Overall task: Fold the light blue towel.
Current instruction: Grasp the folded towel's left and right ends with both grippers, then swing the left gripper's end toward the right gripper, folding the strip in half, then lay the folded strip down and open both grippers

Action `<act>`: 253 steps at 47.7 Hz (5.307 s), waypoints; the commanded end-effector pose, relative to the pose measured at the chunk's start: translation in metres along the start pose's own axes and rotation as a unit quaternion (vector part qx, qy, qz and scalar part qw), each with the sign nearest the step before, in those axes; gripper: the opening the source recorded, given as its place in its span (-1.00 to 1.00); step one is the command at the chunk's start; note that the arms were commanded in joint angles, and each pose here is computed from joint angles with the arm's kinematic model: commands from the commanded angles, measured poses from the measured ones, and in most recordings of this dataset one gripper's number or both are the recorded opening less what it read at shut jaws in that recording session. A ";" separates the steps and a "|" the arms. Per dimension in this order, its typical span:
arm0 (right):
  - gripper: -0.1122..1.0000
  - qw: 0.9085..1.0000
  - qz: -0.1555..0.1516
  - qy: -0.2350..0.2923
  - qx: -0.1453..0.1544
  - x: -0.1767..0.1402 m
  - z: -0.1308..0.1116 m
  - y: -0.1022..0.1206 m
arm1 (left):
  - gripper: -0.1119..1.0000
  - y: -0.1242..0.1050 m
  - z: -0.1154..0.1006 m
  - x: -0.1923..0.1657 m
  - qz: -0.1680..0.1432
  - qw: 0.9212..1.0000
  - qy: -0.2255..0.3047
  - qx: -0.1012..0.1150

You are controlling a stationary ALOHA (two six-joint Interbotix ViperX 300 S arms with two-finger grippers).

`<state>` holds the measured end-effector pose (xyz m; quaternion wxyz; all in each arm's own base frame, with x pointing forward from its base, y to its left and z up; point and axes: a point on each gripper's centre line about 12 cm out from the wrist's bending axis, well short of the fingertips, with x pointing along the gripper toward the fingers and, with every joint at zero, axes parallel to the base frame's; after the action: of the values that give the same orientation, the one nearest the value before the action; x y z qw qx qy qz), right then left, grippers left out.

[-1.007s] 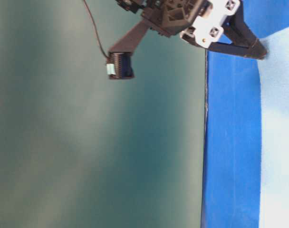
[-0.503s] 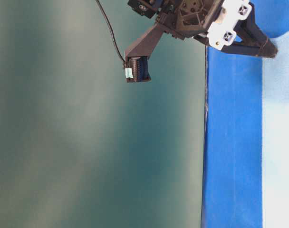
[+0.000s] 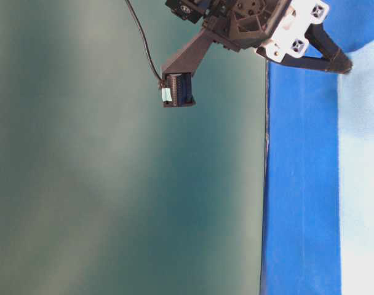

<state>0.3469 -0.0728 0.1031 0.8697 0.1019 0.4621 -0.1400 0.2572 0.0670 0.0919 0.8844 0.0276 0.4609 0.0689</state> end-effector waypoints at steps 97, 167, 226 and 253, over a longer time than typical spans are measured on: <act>-0.78 0.978 -0.109 -0.174 0.034 -0.125 0.112 -0.089 | -0.78 -0.119 0.181 -0.094 -0.134 0.966 -0.214 0.058; -0.78 0.976 -0.145 -0.151 0.060 -0.153 0.040 -0.111 | -0.78 -0.184 0.305 0.010 -0.124 0.933 -0.310 0.131; -0.52 0.985 -0.074 -0.152 0.031 -0.041 0.096 -0.093 | -0.72 -0.164 0.179 0.012 -0.145 0.970 -0.180 0.081; 0.33 0.980 -0.069 -0.179 0.052 -0.081 0.083 -0.087 | 0.59 -0.127 0.166 -0.035 -0.127 0.976 -0.165 0.066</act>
<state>0.3451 -0.1731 0.1897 0.9107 0.0854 0.3271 -0.2372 0.3896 -0.0678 0.1798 0.9367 0.0432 0.3365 -0.0867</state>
